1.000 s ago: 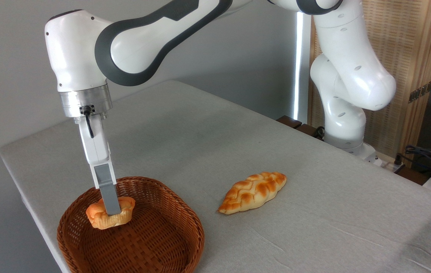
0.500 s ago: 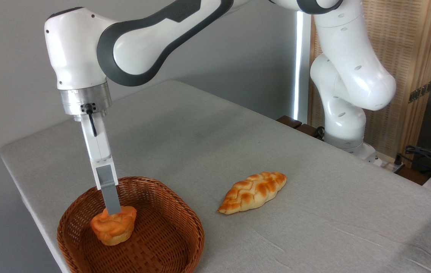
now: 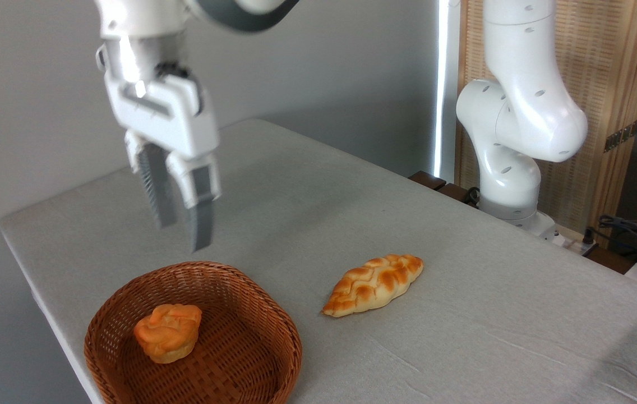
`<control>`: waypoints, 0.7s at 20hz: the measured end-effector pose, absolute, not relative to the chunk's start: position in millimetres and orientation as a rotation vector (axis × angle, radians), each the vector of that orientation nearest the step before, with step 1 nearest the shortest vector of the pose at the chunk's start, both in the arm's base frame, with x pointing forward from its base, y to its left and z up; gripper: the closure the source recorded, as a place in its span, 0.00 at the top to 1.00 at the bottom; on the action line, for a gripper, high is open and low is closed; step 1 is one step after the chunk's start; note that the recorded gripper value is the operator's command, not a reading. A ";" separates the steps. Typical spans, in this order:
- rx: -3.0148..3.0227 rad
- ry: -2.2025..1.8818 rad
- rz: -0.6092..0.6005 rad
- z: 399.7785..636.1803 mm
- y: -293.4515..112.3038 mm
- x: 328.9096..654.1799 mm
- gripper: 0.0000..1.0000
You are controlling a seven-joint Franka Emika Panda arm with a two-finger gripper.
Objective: Put bread into the basket
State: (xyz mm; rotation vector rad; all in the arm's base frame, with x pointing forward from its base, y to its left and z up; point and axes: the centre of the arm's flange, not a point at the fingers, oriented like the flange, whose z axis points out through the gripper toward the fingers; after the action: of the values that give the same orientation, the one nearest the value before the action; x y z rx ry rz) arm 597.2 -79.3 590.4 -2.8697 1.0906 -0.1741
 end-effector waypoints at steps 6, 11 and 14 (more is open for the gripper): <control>-2.970 1.076 0.001 616.5 -65.4 552.4 1.00; -3.006 1.077 0.009 611.9 -65.7 551.8 1.00; -3.034 1.057 -0.006 612.4 -58.4 553.0 1.00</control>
State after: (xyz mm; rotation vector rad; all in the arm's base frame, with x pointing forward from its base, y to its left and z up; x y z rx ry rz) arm 553.0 -58.4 612.4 -3.0341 1.0567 -0.0056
